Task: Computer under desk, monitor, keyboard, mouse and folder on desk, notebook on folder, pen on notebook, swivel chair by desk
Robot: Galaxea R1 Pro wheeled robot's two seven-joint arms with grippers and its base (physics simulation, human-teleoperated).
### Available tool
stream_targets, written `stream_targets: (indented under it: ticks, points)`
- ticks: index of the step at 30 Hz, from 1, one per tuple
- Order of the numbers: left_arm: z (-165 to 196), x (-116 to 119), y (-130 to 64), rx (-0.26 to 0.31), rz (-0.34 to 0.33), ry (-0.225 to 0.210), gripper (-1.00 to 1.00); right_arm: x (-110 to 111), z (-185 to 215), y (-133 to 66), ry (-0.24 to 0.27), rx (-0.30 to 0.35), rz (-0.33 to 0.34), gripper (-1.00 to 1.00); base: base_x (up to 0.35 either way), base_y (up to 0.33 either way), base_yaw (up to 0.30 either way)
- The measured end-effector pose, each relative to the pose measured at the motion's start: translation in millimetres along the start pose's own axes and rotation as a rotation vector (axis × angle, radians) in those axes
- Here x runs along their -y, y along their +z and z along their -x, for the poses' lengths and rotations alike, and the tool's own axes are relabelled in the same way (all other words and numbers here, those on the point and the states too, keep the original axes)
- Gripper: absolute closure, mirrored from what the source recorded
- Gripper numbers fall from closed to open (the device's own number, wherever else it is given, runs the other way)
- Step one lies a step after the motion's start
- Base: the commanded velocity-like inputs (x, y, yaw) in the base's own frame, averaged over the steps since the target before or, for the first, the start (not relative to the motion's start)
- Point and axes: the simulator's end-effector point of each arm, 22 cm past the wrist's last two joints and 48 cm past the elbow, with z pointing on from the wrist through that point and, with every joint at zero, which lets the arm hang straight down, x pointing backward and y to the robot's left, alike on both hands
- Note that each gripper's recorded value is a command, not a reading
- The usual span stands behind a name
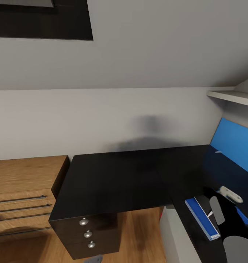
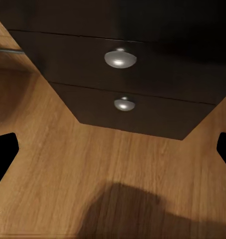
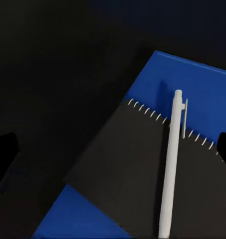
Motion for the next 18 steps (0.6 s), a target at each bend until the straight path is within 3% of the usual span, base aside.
stream_targets:
  ticks: [4,8,10,14,15,18]
  points:
    - [-3.9,-3.6,0.5,-0.004,0.007,0.012,-1.00,-34.7,-14.7,-18.7,0.030,0.003,0.057,-1.00,0.000,0.000,0.000]
    - [-4.6,-3.4,0.4,-0.005,0.006,0.015,-1.00,-55.6,-48.5,-32.1,0.011,-0.025,0.077,-1.00,0.000,0.000,0.094]
    - [-4.8,-4.2,0.7,-0.005,0.007,0.015,-1.00,-78.4,-77.5,-44.7,-0.036,-0.046,0.089,-1.00,-0.003,0.002,0.219]
    - [-4.8,-5.0,1.1,-0.005,0.008,0.016,-1.00,-92.7,-100.0,-52.7,-0.103,-0.052,0.089,-1.00,-0.114,0.075,0.250]
    - [-4.9,-5.3,1.4,-0.006,0.009,0.016,-1.00,-100.1,-123.1,-54.0,-0.148,-0.062,0.093,-1.00,-0.239,0.150,0.267]
    - [-5.1,-5.4,1.5,-0.006,0.009,0.016,-1.00,-109.4,-136.0,-55.9,-0.181,-0.060,0.109,-1.00,-0.264,0.145,0.269]
